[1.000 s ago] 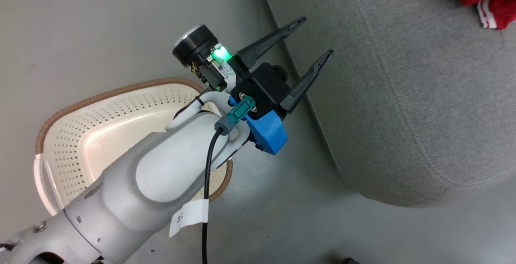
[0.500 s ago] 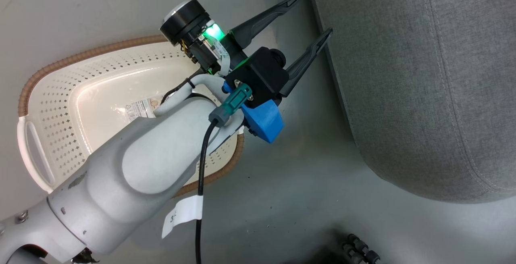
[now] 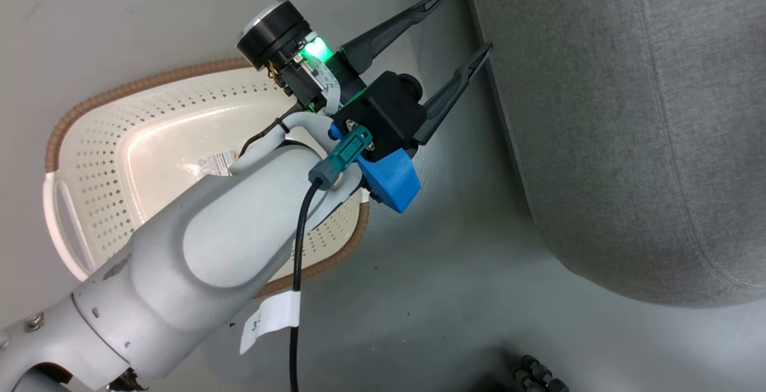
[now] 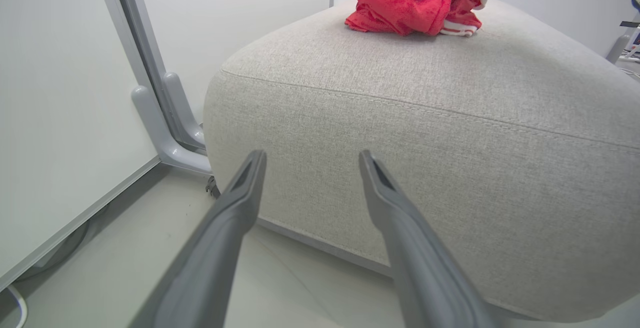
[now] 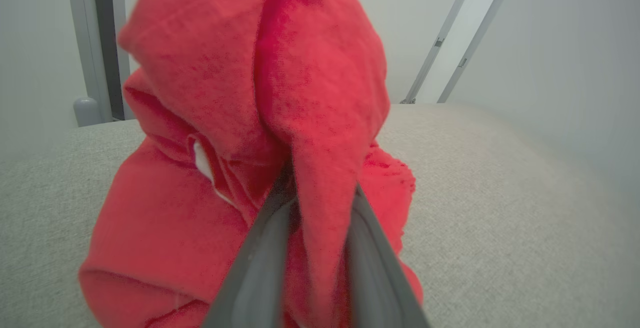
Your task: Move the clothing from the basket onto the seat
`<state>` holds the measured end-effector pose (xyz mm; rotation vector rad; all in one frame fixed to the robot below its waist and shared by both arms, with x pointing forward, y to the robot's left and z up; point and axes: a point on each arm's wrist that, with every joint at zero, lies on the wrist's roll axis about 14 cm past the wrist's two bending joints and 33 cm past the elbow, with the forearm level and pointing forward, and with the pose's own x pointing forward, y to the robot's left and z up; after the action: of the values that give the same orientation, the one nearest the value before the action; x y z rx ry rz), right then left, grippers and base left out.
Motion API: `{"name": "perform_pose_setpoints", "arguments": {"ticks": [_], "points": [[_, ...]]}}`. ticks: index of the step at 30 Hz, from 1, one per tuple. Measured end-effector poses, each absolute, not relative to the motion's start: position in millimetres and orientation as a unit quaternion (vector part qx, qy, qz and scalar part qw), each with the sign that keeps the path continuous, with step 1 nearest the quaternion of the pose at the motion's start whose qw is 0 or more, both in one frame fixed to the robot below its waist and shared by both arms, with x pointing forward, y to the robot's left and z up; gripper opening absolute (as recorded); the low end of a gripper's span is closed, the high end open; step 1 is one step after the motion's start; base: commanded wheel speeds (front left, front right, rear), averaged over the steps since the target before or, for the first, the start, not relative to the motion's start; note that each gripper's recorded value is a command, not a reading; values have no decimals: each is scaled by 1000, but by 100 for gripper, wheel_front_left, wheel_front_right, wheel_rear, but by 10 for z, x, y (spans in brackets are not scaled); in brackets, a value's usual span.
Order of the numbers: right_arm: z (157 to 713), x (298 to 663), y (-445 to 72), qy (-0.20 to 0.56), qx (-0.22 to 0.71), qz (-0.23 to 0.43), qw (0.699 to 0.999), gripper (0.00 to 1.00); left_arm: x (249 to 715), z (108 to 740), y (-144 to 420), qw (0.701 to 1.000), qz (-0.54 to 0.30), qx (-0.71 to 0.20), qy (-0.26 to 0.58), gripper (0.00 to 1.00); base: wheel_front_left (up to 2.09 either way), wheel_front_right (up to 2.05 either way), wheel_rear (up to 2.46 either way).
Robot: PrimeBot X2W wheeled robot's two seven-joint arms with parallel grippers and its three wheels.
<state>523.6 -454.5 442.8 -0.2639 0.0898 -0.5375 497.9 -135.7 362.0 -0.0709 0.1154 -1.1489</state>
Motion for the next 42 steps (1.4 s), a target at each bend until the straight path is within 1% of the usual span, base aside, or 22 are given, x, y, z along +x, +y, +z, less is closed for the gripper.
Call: {"name": "perform_pose_setpoints", "arguments": {"ticks": [3,10,17,21,28,33,38,42], "points": [[4539,5152,-4518,31,-132,-265,955,100,4974,3705,-1355,839,-541,-33,47,100,0,0,0],[4886,4769,-4435,5,-160,-259,952,100,4887,4026,-1360,847,-529,-46,26,100,0,0,0],[5302,4653,-4009,-43,-171,-203,963,100,4887,4372,-1202,874,-484,-51,15,100,0,0,0],[5478,4654,-3727,-67,-165,-162,971,100,4939,4754,-1066,893,-444,-68,-16,100,0,0,0],[5611,4696,-3124,-96,-131,-84,983,100,4973,5182,-525,931,-353,-69,-58,100,0,0,0],[5617,4716,-2622,-104,-105,-20,989,100,4939,5315,-21,956,-278,-63,-70,100,0,0,0],[5638,4686,-2166,-112,-79,35,990,100,4814,5380,473,973,-208,-57,-75,100,0,0,0],[5663,4639,-1913,-118,-61,63,989,100,4679,5389,825,983,-160,-47,-76,100,0,0,0]]}}
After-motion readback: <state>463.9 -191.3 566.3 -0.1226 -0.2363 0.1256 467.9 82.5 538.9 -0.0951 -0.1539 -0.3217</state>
